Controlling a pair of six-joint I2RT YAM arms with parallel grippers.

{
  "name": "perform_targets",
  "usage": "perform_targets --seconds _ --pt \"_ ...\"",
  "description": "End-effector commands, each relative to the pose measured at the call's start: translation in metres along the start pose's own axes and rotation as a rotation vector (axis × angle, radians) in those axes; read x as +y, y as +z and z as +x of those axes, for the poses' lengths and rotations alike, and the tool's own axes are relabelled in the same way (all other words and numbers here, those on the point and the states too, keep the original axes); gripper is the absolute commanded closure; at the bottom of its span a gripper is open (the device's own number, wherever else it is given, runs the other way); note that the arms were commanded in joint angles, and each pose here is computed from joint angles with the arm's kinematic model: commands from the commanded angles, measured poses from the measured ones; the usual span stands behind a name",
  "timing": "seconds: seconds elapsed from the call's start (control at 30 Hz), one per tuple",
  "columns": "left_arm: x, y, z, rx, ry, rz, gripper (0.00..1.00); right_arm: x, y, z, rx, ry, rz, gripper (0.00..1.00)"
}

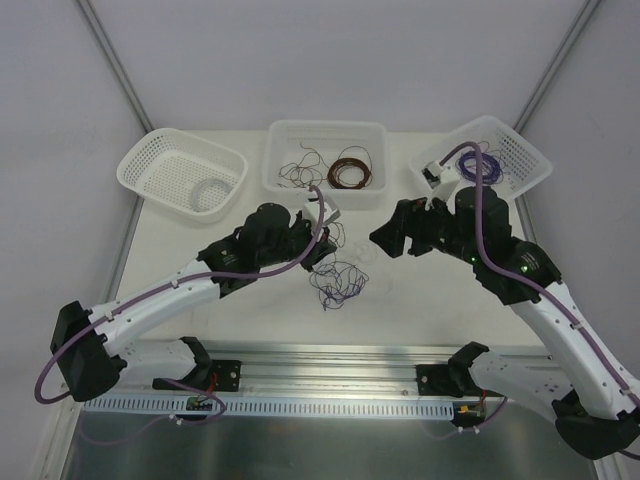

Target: Untangle the cables

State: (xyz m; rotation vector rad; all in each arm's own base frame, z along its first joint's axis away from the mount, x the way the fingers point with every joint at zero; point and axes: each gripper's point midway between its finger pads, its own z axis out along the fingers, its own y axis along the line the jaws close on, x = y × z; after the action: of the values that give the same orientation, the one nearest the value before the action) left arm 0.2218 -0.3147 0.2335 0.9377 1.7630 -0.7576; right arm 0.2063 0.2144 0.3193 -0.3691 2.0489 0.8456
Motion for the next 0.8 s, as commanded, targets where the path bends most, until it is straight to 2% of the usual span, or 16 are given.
perform_targets --seconds 0.0,0.03,0.07,0.23,0.27,0.3,0.37,0.4,0.47,0.5,0.53,0.6,0.63,0.7,0.77 --pt "0.016 -0.003 -0.023 -0.028 -0.010 -0.074 1.00 -0.022 -0.018 -0.008 -0.078 -0.034 0.118 0.22" --pt "0.023 0.000 -0.023 -0.017 -0.046 -0.095 1.00 -0.027 -0.021 -0.005 -0.071 -0.038 0.145 0.15" --pt "0.027 0.000 -0.027 -0.021 -0.051 -0.105 1.00 -0.032 -0.025 -0.005 -0.078 -0.048 0.169 0.12" --pt "0.072 0.002 -0.071 -0.078 -0.093 -0.176 1.00 -0.054 -0.040 0.003 -0.088 -0.079 0.284 0.03" --pt "0.095 0.004 -0.068 -0.060 -0.122 -0.220 1.00 -0.058 -0.042 0.006 -0.083 -0.077 0.303 0.02" --pt "0.104 0.003 -0.087 -0.094 -0.118 -0.227 1.00 -0.059 -0.043 0.008 -0.080 -0.077 0.305 0.01" --pt "0.135 0.011 -0.088 -0.077 -0.131 -0.275 1.00 -0.063 -0.045 0.015 -0.074 -0.073 0.312 0.00" --pt "0.143 0.011 -0.107 -0.110 -0.120 -0.286 1.00 -0.063 -0.045 0.016 -0.073 -0.073 0.315 0.00" --pt "0.163 0.026 -0.105 -0.087 -0.122 -0.301 1.00 -0.067 -0.046 0.021 -0.069 -0.072 0.322 0.00" --pt "0.178 0.024 -0.121 -0.117 -0.120 -0.323 1.00 -0.068 -0.045 0.023 -0.066 -0.071 0.325 0.00" --pt "0.191 0.038 -0.111 -0.090 -0.134 -0.327 1.00 -0.068 -0.045 0.024 -0.064 -0.071 0.325 0.00" --pt "0.218 0.040 -0.124 -0.114 -0.138 -0.364 1.00 -0.070 -0.044 0.027 -0.053 -0.072 0.328 0.01" --pt "0.233 0.054 -0.110 -0.083 -0.158 -0.377 1.00 -0.070 -0.043 0.029 -0.048 -0.072 0.329 0.01" --pt "0.255 0.060 -0.117 -0.101 -0.173 -0.402 1.00 -0.072 -0.042 0.033 -0.033 -0.073 0.336 0.03" --pt "0.283 0.077 -0.094 -0.062 -0.213 -0.419 1.00 -0.074 -0.042 0.037 -0.018 -0.074 0.341 0.03"
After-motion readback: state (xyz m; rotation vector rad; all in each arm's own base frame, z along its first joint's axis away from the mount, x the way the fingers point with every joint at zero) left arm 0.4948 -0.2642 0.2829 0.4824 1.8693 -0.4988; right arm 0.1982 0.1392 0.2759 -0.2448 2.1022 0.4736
